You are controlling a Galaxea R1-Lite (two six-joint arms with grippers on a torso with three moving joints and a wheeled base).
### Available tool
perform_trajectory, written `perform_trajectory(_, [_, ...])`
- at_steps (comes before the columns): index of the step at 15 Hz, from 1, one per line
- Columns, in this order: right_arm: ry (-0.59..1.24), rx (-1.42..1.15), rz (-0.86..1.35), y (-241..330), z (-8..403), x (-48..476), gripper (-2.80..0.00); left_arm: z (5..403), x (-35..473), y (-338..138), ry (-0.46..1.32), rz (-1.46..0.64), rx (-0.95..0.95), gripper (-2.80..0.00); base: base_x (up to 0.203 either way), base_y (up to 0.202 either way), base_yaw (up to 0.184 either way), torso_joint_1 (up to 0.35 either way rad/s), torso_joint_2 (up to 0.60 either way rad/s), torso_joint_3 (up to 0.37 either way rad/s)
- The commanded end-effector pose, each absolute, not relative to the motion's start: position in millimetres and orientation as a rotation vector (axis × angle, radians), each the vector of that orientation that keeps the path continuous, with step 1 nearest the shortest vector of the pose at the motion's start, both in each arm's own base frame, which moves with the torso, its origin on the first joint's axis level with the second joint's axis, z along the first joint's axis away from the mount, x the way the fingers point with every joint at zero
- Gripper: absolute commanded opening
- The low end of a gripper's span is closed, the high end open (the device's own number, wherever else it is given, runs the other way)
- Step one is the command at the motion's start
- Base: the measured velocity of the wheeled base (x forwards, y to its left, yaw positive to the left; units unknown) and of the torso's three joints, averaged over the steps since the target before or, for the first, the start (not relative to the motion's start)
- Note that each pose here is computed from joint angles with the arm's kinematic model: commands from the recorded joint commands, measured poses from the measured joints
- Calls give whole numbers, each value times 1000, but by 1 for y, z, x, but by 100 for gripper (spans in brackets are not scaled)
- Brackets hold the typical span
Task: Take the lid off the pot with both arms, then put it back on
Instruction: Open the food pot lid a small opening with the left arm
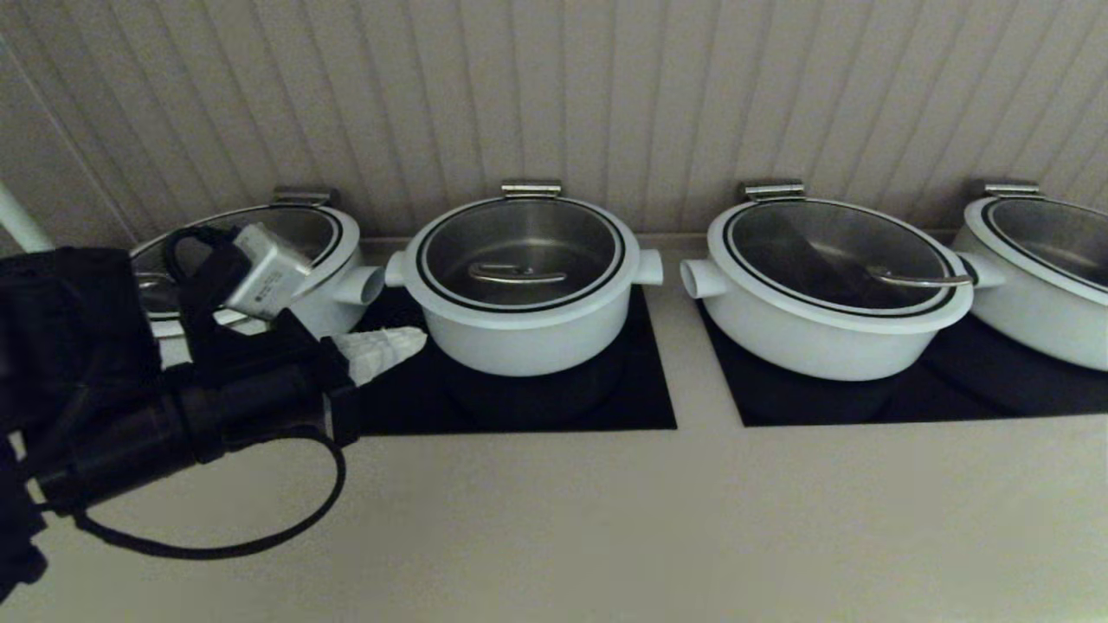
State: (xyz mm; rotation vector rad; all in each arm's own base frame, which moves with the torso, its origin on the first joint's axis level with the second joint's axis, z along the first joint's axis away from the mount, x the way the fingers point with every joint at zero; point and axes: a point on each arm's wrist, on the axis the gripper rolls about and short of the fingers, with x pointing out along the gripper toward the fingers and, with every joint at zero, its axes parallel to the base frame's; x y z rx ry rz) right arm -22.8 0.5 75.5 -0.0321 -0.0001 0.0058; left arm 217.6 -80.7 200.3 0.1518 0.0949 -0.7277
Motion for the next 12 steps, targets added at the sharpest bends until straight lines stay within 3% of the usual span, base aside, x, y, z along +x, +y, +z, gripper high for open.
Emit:
perform_trajectory(1, [0, -32, 6, 1, 75, -23, -280, 183, 234, -93, 148, -756, 151, -280, 0, 0, 0, 0, 0, 0])
perform_trajectory(12, [0, -29, 5, 1, 75, -23, -280, 182, 275, -127, 135, -816, 164, -280, 0, 0, 0, 0, 0, 0])
